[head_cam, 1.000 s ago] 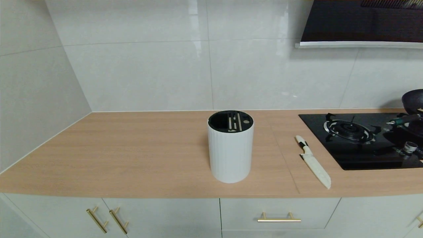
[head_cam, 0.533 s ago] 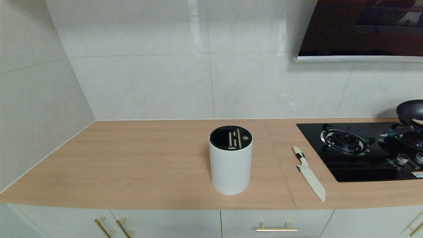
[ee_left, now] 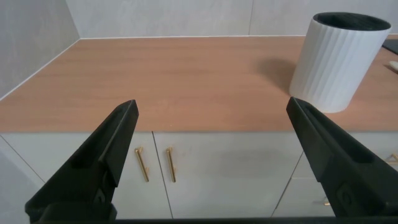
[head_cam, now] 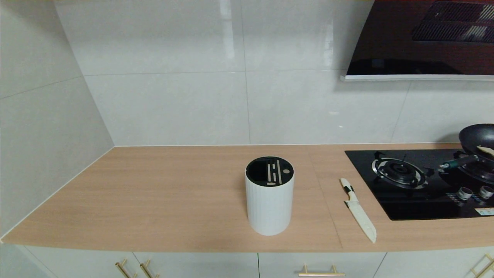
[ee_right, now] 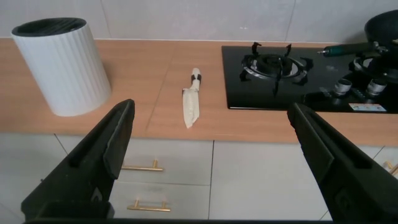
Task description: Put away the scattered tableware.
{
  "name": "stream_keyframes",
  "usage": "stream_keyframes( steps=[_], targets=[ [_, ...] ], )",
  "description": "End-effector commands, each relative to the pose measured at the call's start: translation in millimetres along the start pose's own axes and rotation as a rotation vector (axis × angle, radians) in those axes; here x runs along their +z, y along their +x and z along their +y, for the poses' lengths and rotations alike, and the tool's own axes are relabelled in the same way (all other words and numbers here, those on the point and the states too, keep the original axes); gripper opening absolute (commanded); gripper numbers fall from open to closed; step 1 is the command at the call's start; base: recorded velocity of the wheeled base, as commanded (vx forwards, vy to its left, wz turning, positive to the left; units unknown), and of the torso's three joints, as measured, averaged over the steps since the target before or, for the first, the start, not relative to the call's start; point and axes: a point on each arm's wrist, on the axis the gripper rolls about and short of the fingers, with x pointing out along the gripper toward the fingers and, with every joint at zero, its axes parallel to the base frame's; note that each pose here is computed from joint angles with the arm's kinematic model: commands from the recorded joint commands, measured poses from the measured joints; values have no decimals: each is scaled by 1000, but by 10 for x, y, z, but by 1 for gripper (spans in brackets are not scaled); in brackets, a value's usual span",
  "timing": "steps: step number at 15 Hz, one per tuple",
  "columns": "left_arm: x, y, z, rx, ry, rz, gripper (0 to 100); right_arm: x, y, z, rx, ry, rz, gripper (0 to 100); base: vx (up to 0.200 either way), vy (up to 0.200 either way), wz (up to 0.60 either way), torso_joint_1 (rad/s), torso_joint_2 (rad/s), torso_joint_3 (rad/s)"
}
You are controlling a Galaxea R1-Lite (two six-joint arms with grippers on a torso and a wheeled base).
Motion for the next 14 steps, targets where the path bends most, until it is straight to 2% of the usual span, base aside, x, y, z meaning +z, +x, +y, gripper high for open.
stream_keyframes(
  steps=[1,6,7,8,9,11,12,14],
  targets=[
    [1,0,0,0,0,0,100,0,0,0,0,-1,0,100,0,0,0,0,0,0],
    [-3,1,0,0,0,1,100,2,0,-1,-3,-23,-1,100,0,0,0,0,0,0],
    [-3,1,0,0,0,1,100,62,-14,-5,-20,-18,-28,100,0,0,0,0,0,0],
    [-3,1,0,0,0,1,100,272,-80,-7,-20,2,-101,100,0,0,0,0,0,0],
    [-3,1,0,0,0,1,100,357,-82,-8,-11,24,-95,100,0,0,0,0,0,0],
    [-3,1,0,0,0,1,100,374,-42,-3,17,22,-58,100,0,0,0,0,0,0],
    [-3,1,0,0,0,1,100,494,58,2,58,23,17,100,0,0,0,0,0,0],
    [-3,1,0,0,0,1,100,711,314,-5,63,-3,156,100,0,0,0,0,0,0]
  ],
)
